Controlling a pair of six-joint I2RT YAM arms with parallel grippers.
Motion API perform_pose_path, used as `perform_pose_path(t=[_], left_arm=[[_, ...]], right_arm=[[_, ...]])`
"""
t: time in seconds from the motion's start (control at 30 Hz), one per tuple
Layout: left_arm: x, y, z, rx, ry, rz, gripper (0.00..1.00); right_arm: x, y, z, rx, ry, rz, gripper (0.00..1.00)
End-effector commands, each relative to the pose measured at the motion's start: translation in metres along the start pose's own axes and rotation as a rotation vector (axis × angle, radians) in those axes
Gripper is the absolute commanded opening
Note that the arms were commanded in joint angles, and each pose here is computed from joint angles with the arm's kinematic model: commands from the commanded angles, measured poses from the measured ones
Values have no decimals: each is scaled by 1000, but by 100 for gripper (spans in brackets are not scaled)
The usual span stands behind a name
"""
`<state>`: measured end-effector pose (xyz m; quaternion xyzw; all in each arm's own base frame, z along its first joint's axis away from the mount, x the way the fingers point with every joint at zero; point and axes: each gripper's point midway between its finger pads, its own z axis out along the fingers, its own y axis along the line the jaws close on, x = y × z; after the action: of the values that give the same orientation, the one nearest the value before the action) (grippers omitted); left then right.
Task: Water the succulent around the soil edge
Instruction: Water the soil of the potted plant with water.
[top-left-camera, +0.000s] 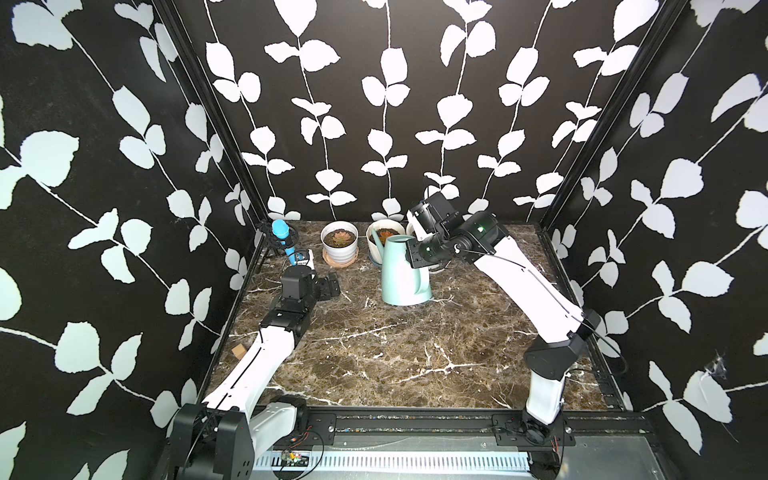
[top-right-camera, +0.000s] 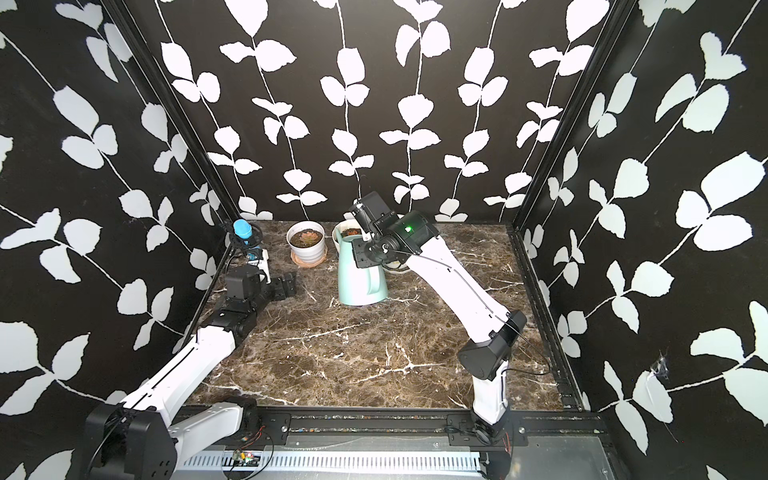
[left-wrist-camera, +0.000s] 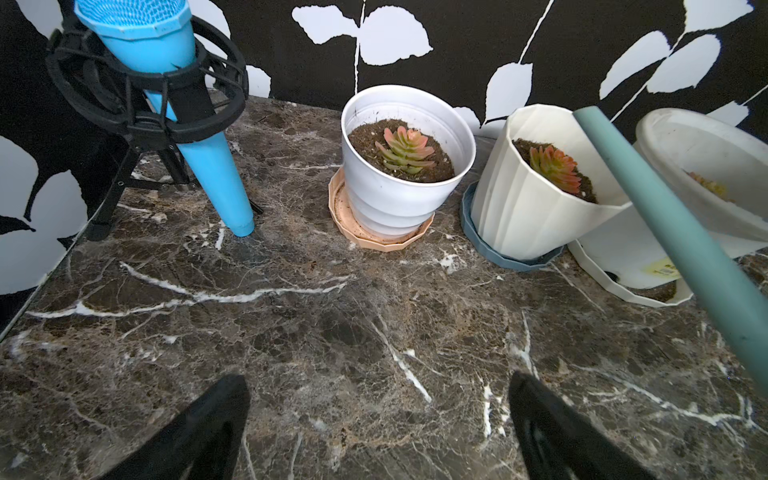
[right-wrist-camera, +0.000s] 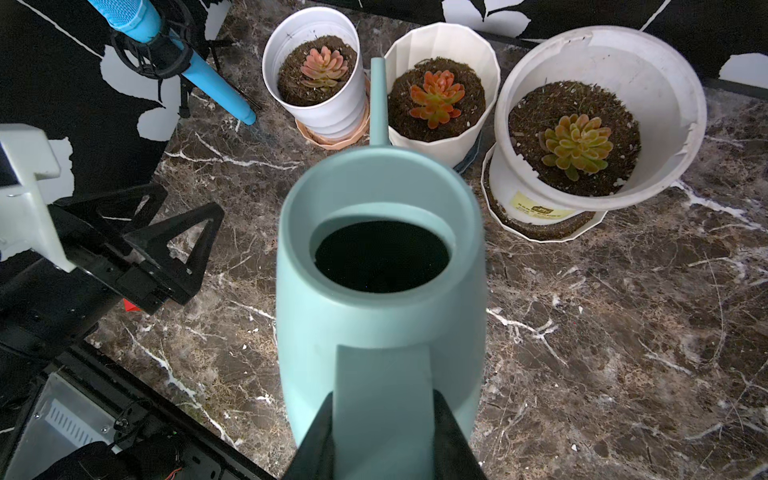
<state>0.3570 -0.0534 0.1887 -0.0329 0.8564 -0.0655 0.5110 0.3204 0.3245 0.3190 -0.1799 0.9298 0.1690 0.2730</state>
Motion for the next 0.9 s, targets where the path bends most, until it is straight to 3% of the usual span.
perform_pose_path(t=[0.0,0.87], left_arm=[[-20,-4,-8,9,-55,2,99],[-19,-5,-6,14,-49,0,99]], right_arm=[[-15,8,-15,-29,-63,-4,0],[-15,6,-2,-11,-1,18,0]])
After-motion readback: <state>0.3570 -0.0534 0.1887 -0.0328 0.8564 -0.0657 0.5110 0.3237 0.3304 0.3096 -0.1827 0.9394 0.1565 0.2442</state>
